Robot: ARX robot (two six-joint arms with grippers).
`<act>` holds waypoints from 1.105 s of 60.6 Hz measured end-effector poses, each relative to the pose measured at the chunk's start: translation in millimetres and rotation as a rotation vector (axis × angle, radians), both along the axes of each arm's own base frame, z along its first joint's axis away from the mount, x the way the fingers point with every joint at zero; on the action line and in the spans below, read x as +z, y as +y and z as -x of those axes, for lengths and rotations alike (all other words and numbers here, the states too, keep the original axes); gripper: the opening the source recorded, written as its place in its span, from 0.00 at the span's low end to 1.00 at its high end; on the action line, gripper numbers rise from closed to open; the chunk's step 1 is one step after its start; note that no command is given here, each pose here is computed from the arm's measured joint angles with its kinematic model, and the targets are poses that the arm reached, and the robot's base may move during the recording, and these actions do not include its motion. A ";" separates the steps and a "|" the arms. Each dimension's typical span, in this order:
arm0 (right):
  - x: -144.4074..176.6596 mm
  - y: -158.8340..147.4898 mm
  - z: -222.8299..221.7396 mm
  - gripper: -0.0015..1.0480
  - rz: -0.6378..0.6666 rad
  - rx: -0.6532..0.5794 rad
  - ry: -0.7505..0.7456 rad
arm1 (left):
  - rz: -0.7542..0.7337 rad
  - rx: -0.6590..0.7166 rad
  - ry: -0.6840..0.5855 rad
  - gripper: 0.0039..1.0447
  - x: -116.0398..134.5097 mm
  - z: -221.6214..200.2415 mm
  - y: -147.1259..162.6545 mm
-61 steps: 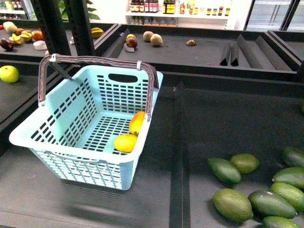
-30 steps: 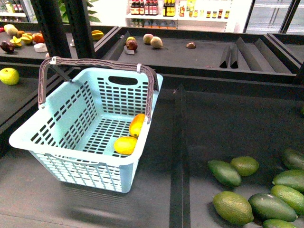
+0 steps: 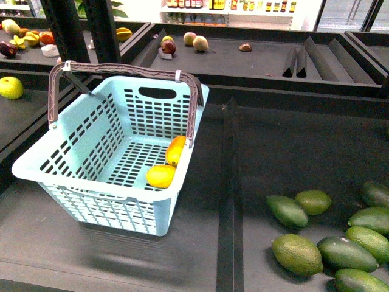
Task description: Pick lemon and mango into basket
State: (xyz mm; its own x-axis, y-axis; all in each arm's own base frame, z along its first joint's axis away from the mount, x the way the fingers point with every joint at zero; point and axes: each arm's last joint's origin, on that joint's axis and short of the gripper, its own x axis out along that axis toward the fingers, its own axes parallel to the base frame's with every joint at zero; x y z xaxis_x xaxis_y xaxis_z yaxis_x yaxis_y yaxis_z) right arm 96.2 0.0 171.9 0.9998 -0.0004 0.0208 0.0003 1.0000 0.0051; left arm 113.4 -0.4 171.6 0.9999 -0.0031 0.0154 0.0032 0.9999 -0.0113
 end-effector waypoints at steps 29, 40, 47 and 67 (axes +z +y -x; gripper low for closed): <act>0.0 0.0 0.0 0.92 0.000 0.000 0.000 | 0.000 0.000 0.004 0.03 -3.1 16.2 0.1; 0.0 0.0 0.0 0.92 0.000 0.000 0.000 | 0.000 0.000 0.004 0.03 -3.2 16.3 0.1; 0.0 0.0 0.0 0.92 0.000 0.000 0.000 | 0.000 0.000 0.004 0.03 -3.2 16.3 0.1; 0.0 0.0 0.0 0.92 0.000 0.000 0.000 | 0.000 0.000 0.004 0.32 -3.2 16.3 0.1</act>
